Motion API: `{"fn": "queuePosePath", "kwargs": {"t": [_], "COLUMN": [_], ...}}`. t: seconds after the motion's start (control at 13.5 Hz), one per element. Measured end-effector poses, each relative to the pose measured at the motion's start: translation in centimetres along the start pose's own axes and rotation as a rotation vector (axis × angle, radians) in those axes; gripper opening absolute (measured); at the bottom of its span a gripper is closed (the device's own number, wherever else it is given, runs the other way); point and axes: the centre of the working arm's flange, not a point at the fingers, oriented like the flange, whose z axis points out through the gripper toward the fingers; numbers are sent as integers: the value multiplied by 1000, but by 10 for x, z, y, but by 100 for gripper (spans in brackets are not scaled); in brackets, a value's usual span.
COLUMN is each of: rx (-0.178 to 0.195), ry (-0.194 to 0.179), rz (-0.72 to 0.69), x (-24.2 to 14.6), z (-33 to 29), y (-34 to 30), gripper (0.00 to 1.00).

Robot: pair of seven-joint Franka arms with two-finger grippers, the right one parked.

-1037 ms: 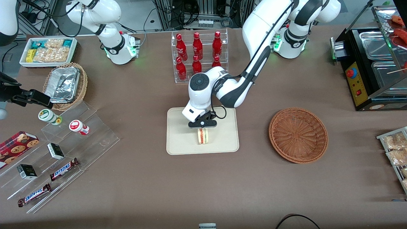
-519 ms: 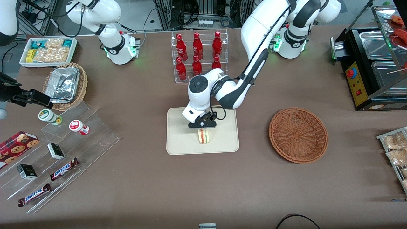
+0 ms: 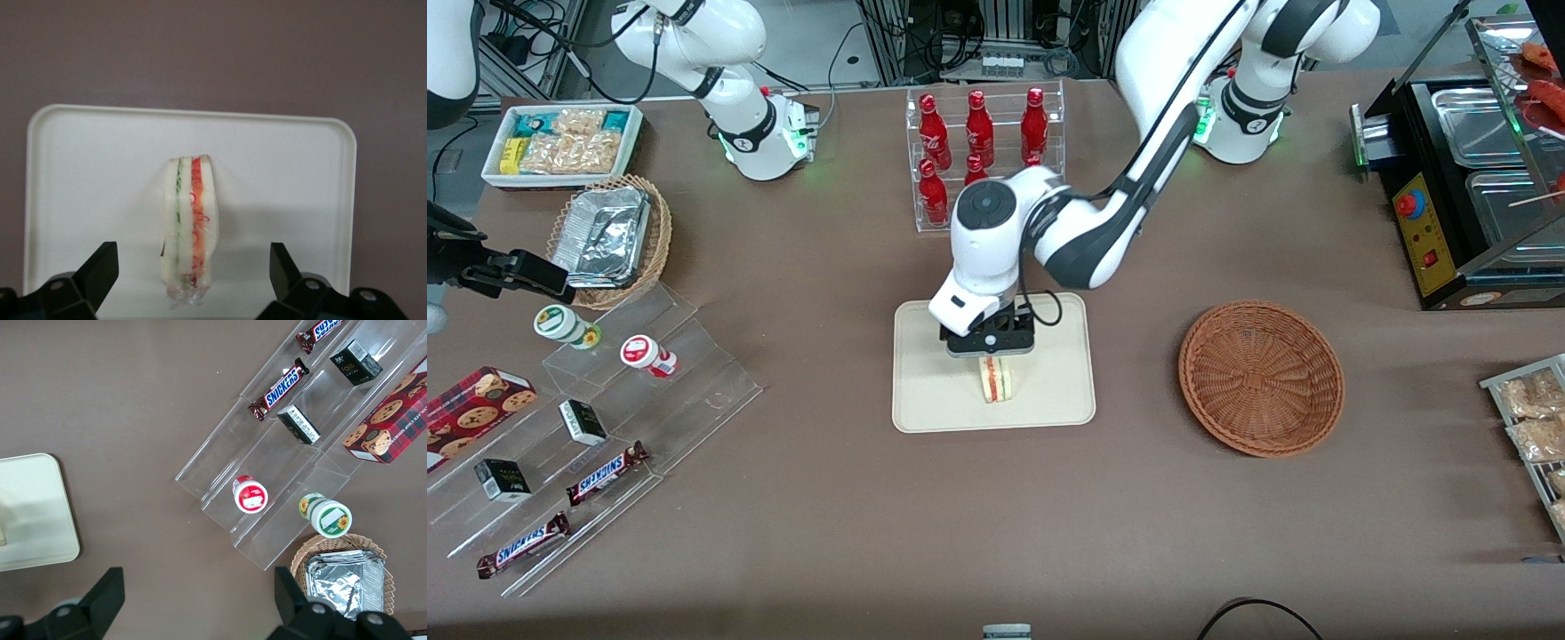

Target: Place sandwich from basket to tray

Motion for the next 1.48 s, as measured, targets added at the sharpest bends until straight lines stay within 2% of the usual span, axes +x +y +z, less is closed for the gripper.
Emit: {"fn": "queuePosePath", "kwargs": {"t": [0.3, 0.52, 0.74, 1.11, 1.48], "rx": [45, 90, 131, 117, 100], "ry": [12, 1, -26, -116, -131], "rz": [-114, -173, -144, -29, 48], "x": [57, 86, 112, 149, 135], "z": [-88, -137, -177, -242, -282], "y": [-64, -118, -180, -316, -412], "gripper": [100, 100, 100, 100, 100]}}
